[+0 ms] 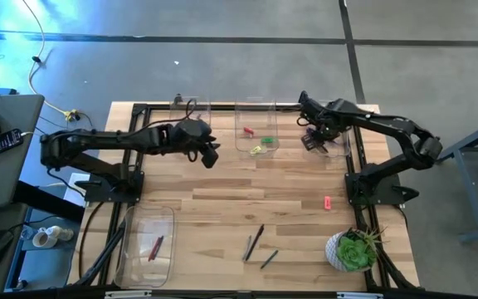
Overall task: Sort crayons/erasers/pens/pencils in bins
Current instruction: Put the pink eraser into the top middle transparent bin
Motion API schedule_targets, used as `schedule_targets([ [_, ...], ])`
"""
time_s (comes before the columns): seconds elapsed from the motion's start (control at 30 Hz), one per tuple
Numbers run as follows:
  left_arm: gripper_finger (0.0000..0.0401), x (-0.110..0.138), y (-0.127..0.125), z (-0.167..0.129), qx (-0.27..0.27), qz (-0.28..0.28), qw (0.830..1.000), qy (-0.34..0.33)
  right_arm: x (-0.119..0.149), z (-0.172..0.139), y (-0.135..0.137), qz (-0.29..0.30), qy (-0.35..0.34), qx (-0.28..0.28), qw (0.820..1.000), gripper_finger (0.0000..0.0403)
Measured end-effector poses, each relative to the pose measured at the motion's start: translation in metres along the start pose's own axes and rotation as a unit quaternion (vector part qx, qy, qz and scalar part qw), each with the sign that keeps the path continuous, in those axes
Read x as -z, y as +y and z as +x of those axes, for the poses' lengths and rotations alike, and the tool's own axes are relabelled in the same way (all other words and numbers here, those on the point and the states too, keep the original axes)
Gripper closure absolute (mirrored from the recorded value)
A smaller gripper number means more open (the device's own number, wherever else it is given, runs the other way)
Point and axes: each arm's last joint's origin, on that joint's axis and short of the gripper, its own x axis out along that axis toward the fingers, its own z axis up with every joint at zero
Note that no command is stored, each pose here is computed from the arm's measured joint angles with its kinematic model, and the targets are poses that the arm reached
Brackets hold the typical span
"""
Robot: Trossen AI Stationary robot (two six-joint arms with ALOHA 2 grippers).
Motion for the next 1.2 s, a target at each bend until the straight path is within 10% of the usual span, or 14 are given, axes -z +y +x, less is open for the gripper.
schedule_targets([
  [0.5, 0.0270, 0.006, 0.005, -0.007, -0.011, 0.016, 0.999, 0.033, 0.039, -0.063, 0.021, 0.051, -0.021, -0.100, 0.993, 0.0237],
  [1.2, 0.0270, 0.007, 0.004, -0.007, -0.006, 0.030, 0.999, 0.039, 0.130, -0.052, 0.078, 0.128, 0.029, -0.129, 0.983, 0.0238],
])
